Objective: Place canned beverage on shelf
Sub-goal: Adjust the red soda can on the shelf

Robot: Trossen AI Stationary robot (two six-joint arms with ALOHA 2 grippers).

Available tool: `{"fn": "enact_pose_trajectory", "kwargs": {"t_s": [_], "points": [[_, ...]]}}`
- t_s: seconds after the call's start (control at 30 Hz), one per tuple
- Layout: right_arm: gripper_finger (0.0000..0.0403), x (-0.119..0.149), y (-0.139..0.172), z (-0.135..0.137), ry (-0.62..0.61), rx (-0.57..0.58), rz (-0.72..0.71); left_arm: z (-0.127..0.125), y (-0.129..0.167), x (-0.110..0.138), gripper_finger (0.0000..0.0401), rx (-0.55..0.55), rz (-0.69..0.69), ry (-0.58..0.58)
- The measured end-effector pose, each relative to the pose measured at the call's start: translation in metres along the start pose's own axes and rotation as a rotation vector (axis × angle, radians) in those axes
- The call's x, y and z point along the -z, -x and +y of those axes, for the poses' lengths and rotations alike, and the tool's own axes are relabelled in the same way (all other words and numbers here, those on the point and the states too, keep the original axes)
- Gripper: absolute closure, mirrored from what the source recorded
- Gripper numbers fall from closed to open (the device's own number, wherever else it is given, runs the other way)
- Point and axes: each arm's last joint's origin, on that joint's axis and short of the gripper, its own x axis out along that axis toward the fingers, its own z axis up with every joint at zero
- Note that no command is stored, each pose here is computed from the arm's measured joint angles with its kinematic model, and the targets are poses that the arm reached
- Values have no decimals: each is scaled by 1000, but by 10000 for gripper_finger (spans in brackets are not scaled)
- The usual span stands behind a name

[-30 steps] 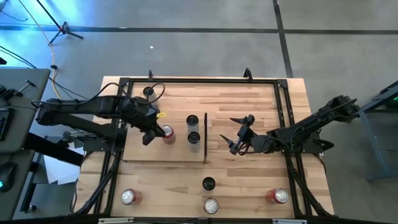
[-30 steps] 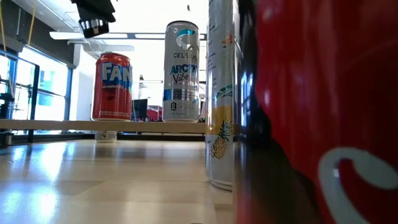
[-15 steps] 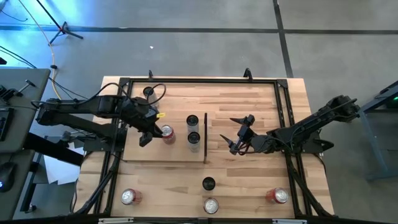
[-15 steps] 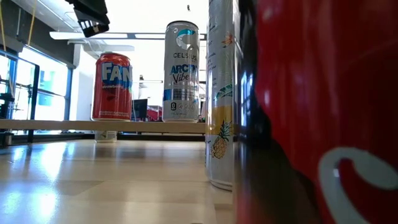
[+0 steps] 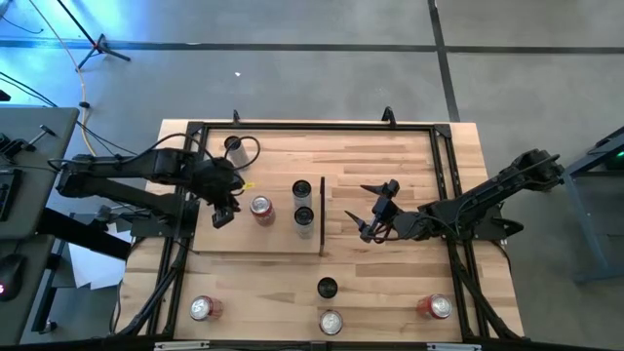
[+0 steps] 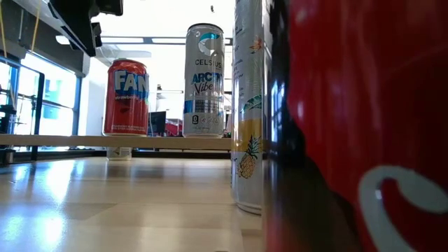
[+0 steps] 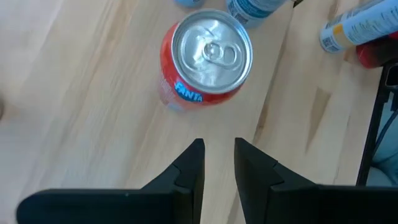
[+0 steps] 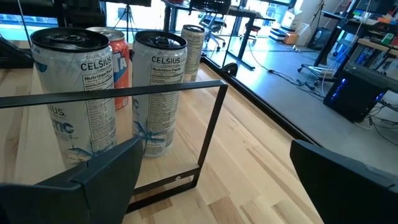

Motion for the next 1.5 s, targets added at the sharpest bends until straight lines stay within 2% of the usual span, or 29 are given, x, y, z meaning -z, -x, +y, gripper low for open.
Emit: {"fn": "enact_pose_trajectory", "kwargs": {"t_s": [0.23,0.43,0.63,0.77,0.97,1.13,1.3,1.5], "points": [[9,1,0,0,6,0,5,-4,-5,-3,336,-21,-1,-45],[9,1,0,0,14,0,11,-6,-8,-9,327,8,-36,10],[9,2,0,0,22,-2,18,-6,-8,-12,263,-32,-83,29],[9,2,0,0,22,-3,17,-7,-10,-14,225,-12,-87,-29],[9,3,0,0,24,-2,19,-9,-26,-22,192,-36,-3,8],[9,3,0,0,23,-3,19,-16,-26,-37,171,-64,65,10],[9,3,0,0,24,-2,19,-24,-21,-55,154,-65,74,-51],[9,3,0,0,24,-2,19,-25,-30,-69,150,-90,140,-89]]}}
